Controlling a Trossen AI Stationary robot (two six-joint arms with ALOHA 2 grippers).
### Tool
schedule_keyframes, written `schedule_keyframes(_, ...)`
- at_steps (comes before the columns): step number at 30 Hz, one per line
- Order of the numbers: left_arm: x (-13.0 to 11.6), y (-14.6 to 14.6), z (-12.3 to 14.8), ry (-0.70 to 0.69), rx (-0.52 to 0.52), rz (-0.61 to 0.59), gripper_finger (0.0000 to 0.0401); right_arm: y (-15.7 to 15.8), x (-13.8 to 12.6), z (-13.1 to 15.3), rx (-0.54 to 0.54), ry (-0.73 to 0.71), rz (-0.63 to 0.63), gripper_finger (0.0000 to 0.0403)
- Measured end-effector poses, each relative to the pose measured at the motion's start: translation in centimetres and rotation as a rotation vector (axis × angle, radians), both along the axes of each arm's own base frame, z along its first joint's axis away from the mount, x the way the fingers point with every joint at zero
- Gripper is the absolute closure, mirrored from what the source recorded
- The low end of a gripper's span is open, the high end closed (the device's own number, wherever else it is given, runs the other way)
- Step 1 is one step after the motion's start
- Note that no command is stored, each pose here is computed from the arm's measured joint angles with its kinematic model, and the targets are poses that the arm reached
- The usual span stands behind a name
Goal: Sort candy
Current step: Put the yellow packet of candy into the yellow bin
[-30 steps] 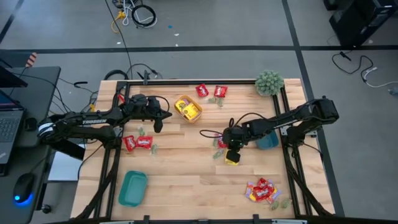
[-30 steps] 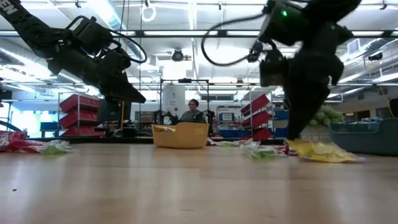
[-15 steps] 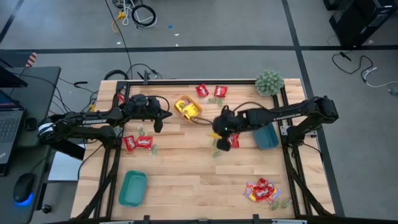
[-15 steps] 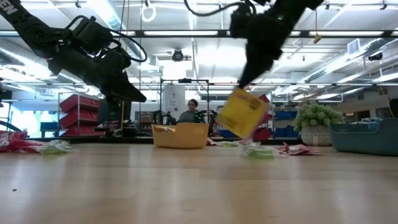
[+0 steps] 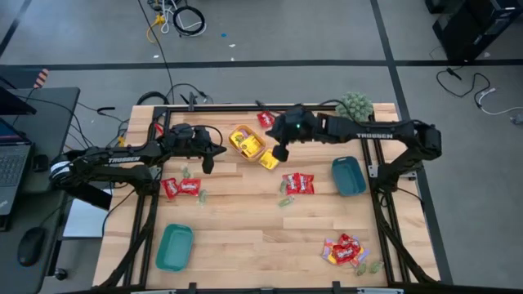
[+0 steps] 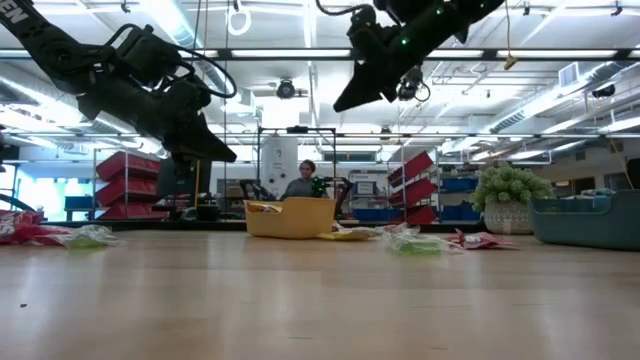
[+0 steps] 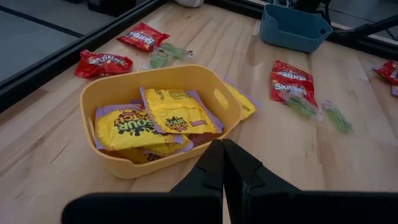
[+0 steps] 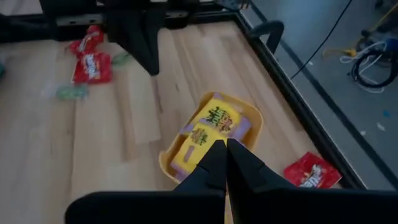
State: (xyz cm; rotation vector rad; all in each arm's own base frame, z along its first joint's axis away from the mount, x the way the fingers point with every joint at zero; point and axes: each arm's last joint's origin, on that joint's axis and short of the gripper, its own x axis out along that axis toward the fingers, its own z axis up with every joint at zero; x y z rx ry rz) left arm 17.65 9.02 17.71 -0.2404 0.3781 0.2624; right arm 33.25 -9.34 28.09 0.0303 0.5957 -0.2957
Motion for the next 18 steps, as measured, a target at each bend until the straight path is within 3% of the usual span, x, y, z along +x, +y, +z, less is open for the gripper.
schedule_keyframes(6,0.0,0.0,0.0,0.002,0.001,-0.001,0.0400,-0.6,-1.2,-1.9,0.057,0.139,0.006,0.0377)
schedule_keyframes(13,0.0,0.0,0.0,0.003,0.000,-0.001,0.0400,2.1,-2.1,-6.4,-0.014,0.260,0.149,0.0267)
schedule_keyframes(18,0.0,0.0,0.0,0.003,0.000,-0.002,0.0400,3.7,-2.1,-8.7,-0.085,0.237,0.163,0.0216)
